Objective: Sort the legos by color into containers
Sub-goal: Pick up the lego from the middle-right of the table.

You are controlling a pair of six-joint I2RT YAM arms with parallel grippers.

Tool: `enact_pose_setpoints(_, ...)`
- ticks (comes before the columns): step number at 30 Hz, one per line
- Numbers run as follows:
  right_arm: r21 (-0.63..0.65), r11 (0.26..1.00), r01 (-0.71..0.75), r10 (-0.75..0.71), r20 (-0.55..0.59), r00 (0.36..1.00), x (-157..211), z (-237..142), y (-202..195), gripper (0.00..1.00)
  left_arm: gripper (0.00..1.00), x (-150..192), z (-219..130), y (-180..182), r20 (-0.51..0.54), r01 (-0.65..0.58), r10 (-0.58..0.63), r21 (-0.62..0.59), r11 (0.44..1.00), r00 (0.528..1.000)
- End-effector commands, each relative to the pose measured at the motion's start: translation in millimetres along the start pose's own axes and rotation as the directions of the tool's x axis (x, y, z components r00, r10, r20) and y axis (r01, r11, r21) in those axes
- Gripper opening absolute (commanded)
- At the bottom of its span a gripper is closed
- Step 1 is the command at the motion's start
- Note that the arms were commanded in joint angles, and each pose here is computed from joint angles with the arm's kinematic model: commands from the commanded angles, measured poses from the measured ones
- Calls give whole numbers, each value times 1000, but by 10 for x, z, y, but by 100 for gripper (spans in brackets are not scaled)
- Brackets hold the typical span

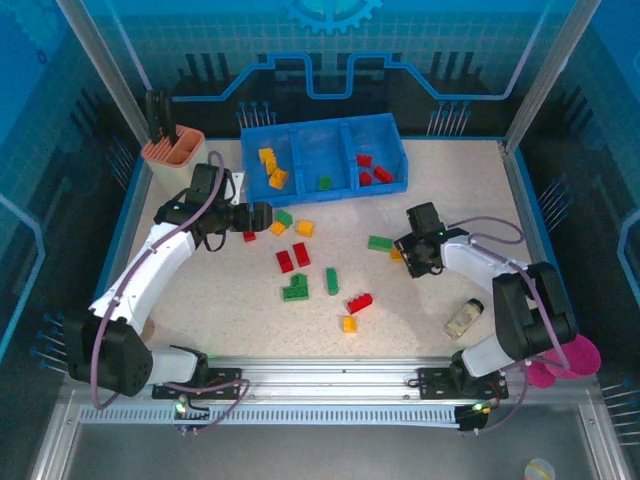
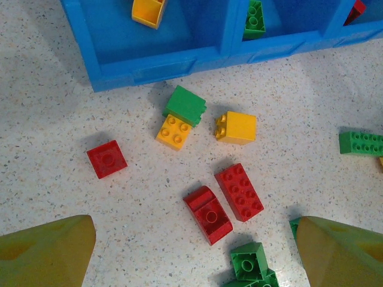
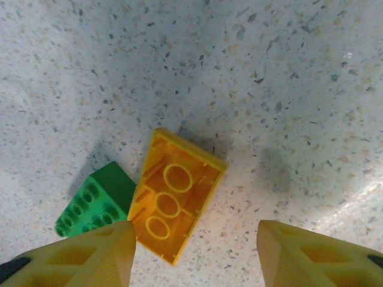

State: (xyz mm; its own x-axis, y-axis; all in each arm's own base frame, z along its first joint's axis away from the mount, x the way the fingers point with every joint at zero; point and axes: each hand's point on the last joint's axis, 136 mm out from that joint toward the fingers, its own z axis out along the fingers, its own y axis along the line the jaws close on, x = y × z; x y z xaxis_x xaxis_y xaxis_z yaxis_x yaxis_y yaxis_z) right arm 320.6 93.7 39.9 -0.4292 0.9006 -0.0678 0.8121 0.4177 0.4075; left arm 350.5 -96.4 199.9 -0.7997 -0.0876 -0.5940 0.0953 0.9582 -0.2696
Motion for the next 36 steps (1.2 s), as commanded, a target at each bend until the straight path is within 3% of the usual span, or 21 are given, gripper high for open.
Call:
enact_pose_setpoints(1, -1, 999, -43, 43, -22, 999, -19, 89, 47, 61, 89, -54, -7, 38, 13, -4, 4, -12, 1000, 1000)
enact_pose_setpoints(8, 30, 998, -53, 54, -48, 997, 7, 270, -30, 67, 89, -49, -28, 68, 16, -10, 10, -30, 999, 1000)
enact_pose_setpoints(13, 34, 998, -44, 46, -41, 998, -54, 299, -23, 67, 89, -58, -37, 98, 19, -19, 20, -49, 999, 1000)
enact_pose_setpoints(20, 27, 998, 61, -61, -15, 998, -210, 309, 158, 56, 89, -37, -12, 105, 11, -14, 15, -49, 999, 1000)
enact_pose_setpoints(26, 60, 983, 172, -171, -14, 985, -292, 330, 256, 40, 89, -53, -5, 117, 14, -16, 16, -57, 998, 1000)
enact_pose_setpoints(36, 108, 950, 293, -291, -35, 956, -335, 283, 247, 30, 90, -90, -17, 115, 22, -18, 20, -60, 998, 1000)
